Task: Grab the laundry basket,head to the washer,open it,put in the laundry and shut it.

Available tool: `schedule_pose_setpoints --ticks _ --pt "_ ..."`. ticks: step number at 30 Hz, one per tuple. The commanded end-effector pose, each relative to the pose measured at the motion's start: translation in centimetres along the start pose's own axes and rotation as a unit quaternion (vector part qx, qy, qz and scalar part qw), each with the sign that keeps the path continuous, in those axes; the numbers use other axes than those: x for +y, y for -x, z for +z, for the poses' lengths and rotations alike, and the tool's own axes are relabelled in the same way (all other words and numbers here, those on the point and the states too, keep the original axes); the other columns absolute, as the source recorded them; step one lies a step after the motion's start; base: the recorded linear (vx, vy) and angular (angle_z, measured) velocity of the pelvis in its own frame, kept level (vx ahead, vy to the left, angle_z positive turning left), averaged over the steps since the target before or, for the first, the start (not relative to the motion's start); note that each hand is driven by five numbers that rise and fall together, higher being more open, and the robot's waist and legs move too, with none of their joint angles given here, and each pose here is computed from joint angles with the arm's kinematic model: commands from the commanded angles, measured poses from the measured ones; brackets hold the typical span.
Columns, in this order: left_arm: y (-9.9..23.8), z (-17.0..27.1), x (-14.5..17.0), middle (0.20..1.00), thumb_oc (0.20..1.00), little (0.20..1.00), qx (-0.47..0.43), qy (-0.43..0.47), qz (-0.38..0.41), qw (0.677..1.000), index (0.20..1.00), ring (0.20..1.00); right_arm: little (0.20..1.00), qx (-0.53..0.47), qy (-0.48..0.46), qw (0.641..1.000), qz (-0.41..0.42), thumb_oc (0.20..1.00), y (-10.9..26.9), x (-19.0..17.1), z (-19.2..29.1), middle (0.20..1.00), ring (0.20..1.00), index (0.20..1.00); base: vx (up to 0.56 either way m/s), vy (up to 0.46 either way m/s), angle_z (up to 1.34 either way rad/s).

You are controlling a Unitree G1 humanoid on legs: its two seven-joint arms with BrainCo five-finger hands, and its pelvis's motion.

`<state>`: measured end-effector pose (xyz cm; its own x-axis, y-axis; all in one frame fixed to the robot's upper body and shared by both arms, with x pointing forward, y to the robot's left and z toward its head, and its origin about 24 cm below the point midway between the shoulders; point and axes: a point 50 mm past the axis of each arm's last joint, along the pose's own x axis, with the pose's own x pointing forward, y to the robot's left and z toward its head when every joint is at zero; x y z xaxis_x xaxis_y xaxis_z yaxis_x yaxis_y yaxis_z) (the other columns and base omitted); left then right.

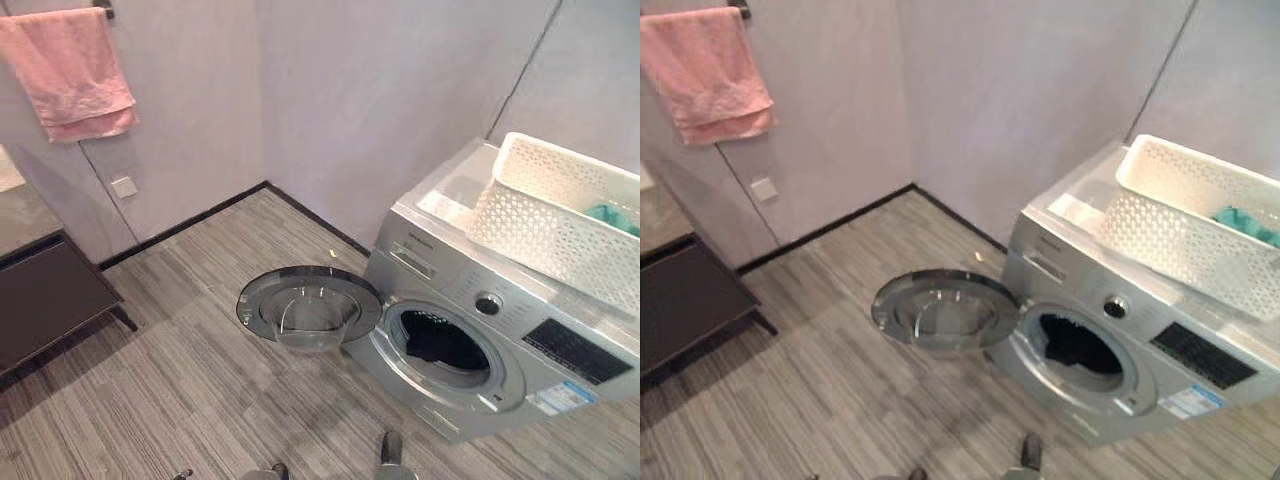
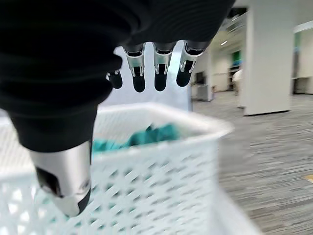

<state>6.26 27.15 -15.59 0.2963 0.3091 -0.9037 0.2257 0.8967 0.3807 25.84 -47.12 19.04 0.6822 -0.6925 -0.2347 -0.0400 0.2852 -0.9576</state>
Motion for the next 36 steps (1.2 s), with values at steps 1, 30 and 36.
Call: schedule_pose_setpoints --ticks 1,30,36 --pt "0.0 0.0 -0.1 1.000 1.000 1.000 -0.004 0.014 -0.006 1.000 1.000 1.000 1.000 -0.002 -0.003 0.999 -0.037 1.000 0.7 -3.1 -0.6 1.000 1.000 1.000 0.11 -0.215 0.75" --pt "0.4 0.5 -3.7 1.000 1.000 1.000 -0.026 -0.014 -0.070 0.997 1.000 1.000 0.940 -0.187 0.059 0.978 0.077 0.940 1.5 0.9 7.8 0.940 0.940 0.940 0.04 -0.045 -0.08" --pt "0.5 -0.3 -3.7 1.000 1.000 1.000 -0.017 -0.005 -0.070 0.997 1.000 1.000 0.875 -0.186 0.052 0.976 0.104 0.875 1.0 3.4 8.5 0.875 0.875 0.875 0.00 0.014 -0.11"
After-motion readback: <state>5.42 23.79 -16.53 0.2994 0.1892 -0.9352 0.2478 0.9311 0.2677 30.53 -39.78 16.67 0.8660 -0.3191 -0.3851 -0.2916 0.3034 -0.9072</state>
